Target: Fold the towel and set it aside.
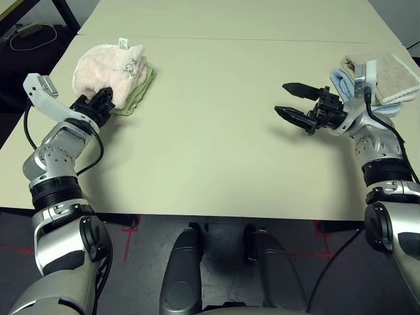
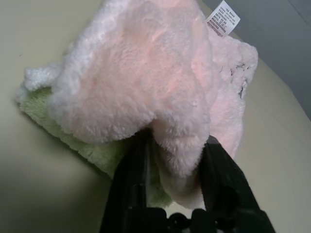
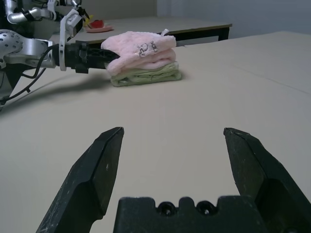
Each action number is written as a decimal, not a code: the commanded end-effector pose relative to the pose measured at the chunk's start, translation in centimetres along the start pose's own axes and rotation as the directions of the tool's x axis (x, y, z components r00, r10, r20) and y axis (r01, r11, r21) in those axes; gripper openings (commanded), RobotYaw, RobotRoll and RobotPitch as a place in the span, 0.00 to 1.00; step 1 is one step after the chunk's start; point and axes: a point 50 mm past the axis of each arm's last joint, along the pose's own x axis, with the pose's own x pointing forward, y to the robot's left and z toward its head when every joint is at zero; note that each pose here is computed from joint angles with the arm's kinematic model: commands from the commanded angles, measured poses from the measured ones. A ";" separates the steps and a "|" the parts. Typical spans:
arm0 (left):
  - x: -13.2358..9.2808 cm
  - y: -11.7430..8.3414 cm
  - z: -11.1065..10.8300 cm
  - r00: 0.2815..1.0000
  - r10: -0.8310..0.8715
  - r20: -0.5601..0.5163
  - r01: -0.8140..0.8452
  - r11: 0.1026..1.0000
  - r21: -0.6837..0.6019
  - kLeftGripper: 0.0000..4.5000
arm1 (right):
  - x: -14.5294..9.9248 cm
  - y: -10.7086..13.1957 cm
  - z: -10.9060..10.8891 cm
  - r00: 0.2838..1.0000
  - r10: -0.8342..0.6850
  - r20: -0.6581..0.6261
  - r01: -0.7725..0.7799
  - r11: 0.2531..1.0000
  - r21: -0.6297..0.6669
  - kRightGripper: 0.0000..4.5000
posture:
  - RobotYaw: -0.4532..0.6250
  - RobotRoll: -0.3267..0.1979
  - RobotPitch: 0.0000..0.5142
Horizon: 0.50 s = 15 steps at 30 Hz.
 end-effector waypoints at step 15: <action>-3.7 -4.5 4.5 0.920 -0.099 -0.378 0.181 0.965 0.188 1.00 | -0.3 -0.1 0.1 1.000 -0.006 0.000 0.006 1.000 -0.012 1.00 | 0.50 0.62 0.37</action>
